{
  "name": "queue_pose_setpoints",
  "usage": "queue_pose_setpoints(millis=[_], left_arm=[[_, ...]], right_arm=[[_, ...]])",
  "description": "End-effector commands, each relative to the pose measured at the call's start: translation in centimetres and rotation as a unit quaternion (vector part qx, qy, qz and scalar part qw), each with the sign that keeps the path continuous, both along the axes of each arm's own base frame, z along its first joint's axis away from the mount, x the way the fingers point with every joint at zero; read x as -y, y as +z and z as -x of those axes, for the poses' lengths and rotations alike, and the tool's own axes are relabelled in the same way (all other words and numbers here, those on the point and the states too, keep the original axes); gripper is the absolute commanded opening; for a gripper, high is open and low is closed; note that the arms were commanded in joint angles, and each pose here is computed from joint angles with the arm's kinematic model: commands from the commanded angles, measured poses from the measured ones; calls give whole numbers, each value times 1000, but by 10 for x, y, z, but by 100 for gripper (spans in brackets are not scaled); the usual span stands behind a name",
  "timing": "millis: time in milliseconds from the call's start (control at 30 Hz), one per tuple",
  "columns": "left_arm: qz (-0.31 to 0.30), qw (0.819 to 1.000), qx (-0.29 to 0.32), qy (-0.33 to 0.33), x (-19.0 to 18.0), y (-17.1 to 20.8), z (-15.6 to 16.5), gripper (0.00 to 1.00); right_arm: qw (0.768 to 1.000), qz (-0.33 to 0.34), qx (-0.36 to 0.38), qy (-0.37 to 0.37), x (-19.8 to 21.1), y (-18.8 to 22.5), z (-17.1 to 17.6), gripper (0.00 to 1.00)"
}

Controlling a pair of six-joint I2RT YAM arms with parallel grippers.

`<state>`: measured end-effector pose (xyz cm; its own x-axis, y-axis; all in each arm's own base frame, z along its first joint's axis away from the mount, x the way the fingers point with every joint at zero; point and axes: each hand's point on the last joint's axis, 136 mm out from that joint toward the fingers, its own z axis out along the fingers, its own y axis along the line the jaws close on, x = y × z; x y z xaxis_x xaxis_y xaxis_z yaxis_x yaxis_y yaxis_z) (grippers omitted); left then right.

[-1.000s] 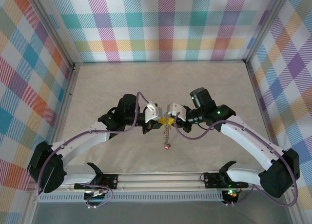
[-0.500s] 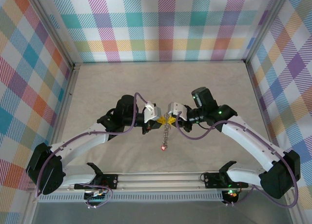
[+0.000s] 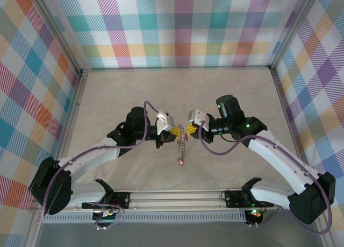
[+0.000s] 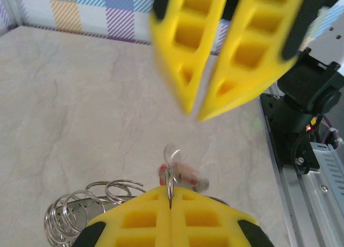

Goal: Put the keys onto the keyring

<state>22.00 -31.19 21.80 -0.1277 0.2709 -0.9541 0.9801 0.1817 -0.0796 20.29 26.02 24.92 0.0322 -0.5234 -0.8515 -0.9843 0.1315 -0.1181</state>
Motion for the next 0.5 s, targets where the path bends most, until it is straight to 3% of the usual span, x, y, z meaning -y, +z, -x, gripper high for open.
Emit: queue_pose_setpoints(millis=[0, 200, 467], left_arm=[[41, 999, 12, -3, 2, 23, -3, 0], [53, 998, 28, -11, 0, 40, 2, 0], [63, 996, 47, -36, 0, 53, 12, 0]], right_arm=[[999, -26, 6, -19, 4, 23, 2, 23], [998, -49, 12, -33, 6, 44, 3, 31], [999, -41, -3, 8, -11, 28, -3, 28]])
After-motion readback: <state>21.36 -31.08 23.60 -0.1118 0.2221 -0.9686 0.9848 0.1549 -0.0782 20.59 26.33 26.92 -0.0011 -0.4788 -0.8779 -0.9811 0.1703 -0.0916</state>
